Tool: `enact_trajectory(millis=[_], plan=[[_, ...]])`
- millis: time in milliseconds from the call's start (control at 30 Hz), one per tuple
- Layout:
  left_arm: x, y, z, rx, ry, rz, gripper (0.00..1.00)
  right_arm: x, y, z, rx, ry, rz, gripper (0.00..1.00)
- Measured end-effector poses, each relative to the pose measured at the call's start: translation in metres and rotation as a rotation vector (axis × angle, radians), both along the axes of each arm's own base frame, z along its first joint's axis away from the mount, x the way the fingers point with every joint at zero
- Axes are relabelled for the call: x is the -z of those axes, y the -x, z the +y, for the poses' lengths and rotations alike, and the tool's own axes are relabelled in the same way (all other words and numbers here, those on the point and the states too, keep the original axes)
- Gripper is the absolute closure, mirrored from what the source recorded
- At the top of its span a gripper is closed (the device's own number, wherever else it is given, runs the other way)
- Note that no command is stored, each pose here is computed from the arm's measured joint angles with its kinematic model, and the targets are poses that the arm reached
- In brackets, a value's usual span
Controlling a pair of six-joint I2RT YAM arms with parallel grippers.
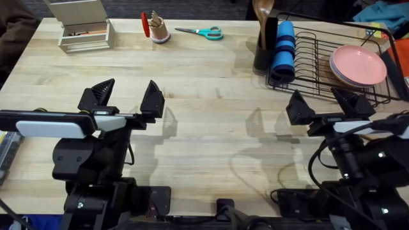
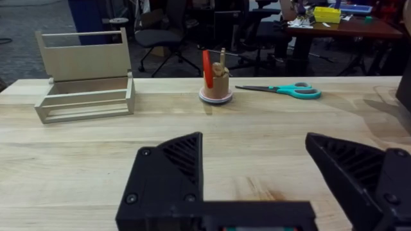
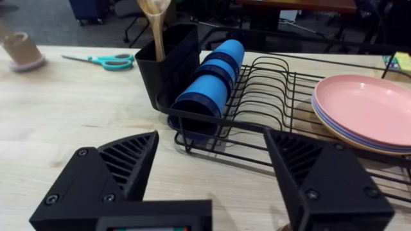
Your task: Pick up the spoon on the table one by one and put them onto the rack
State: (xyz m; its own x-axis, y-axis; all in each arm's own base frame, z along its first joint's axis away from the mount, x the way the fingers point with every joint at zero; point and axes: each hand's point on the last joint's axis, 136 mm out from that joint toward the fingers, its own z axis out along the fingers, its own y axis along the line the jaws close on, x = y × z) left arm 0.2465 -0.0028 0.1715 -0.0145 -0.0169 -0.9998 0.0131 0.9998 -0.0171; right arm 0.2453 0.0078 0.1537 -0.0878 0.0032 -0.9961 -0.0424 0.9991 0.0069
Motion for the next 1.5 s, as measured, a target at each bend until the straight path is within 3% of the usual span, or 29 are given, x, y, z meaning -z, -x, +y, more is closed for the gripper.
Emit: enact_trajectory(millis=[700,867,1000,1167,1500], plan=[[0.001,0.0,0.0,0.0,0.0,0.004,0.007,0.003,0.001,-0.001,0.007,0.012,0.021,0.008],[0.006,0.005,0.0,0.0,0.0,0.085,0.007,0.006,0.008,-0.001,0.004,0.009,0.096,0.008],[-0.019,0.014,0.0,0.0,0.0,0.11,0.008,-0.003,0.022,-0.001,0.004,0.009,0.186,0.008],[-0.059,0.02,0.0,0.0,0.0,0.129,0.007,-0.055,0.03,-0.001,0.004,0.009,0.175,0.008],[-0.128,-0.005,0.0,0.0,0.0,0.179,0.007,-0.123,0.008,-0.001,0.003,0.009,0.268,0.008]])
